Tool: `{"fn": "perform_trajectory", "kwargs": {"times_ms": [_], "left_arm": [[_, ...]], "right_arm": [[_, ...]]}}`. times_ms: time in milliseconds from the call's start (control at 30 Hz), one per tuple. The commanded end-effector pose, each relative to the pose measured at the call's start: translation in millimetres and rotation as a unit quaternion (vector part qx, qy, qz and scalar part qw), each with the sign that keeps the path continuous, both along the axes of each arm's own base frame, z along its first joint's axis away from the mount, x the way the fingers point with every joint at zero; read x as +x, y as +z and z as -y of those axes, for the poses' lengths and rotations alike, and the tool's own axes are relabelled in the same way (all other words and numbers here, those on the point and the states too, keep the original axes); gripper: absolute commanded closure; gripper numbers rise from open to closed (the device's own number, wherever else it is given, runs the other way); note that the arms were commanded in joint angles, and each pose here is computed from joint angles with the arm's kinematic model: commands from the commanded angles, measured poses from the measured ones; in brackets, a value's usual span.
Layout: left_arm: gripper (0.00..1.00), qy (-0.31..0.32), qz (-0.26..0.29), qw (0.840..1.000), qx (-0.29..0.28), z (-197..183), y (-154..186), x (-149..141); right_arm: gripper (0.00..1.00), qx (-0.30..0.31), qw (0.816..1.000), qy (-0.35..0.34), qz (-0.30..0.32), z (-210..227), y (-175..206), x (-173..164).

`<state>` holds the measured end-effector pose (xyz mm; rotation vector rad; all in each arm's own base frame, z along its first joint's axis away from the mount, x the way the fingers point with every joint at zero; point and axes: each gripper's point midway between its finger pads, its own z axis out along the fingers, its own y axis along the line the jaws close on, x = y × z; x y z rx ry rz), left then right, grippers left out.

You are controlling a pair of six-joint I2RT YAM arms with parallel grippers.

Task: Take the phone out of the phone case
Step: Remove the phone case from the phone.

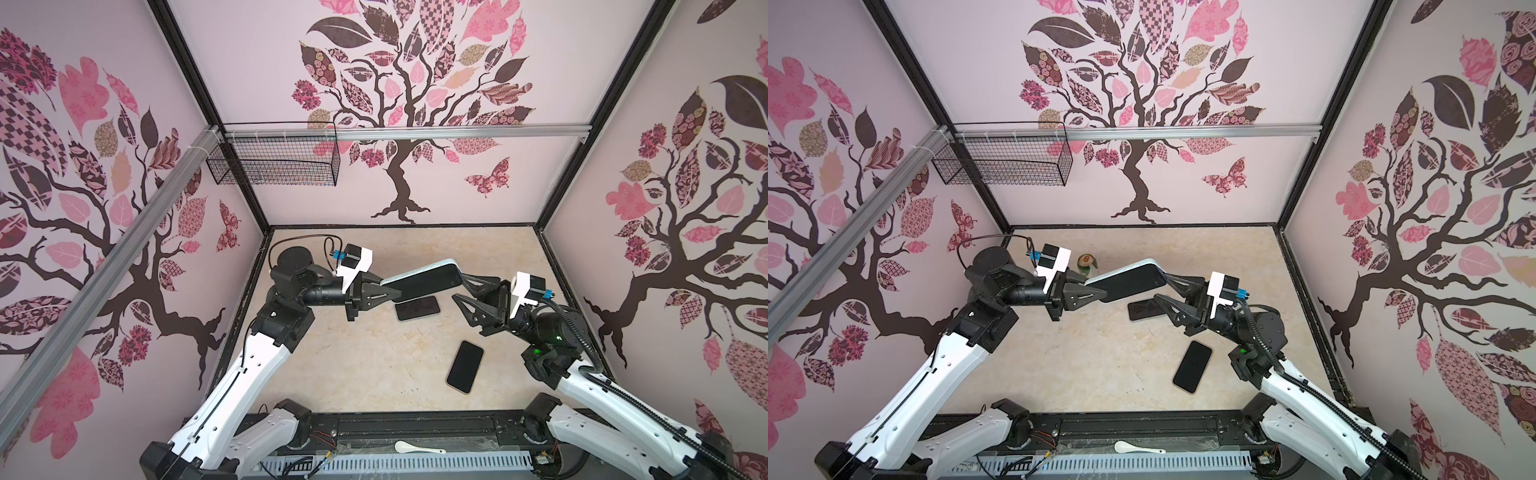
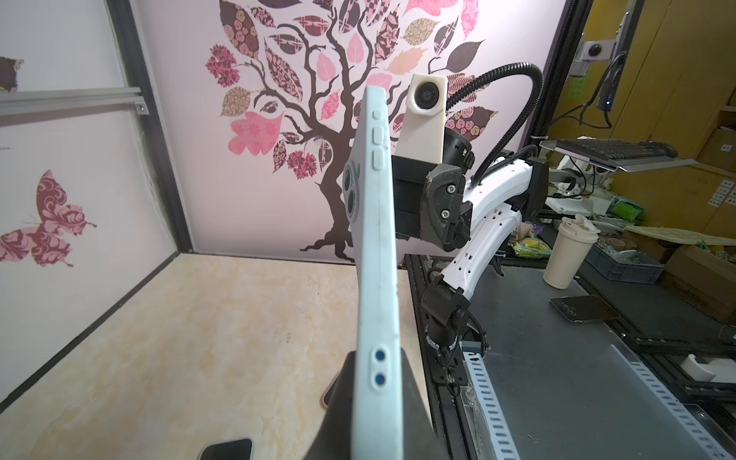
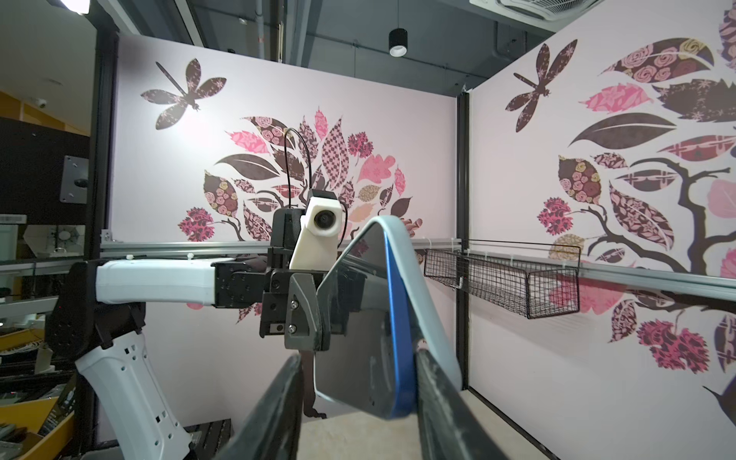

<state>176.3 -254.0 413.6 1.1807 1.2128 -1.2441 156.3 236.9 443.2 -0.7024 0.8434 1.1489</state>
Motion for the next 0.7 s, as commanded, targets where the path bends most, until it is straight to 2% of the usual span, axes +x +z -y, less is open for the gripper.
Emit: {"fn": "perform_trajectory", "kwargs": {"times_ms": [0,233,400,667], "left_arm": [[1.0,-0.003,0.007,0.999,-0.041,7.2,12.3,-3.1],[1.0,-0.039,0.001,0.999,-0.029,21.1,8.3,-11.9],[1.0,-0.024,0.003,0.999,-0.032,21.3,8.7,-9.3],[1.0,0.025,-0.009,0.99,-0.138,13.2,34.8,1.7]], "right_arm": [[0.54,-0.015,0.994,0.109,0.025,-15.5,13.4,-35.1],[0.55,-0.041,0.986,0.159,0.044,-34.1,20.9,-46.9],[0.58,-0.044,0.986,0.152,0.045,-35.0,20.2,-46.9],[0.61,0.018,0.987,0.15,0.051,-23.5,46.2,-49.1]]}}
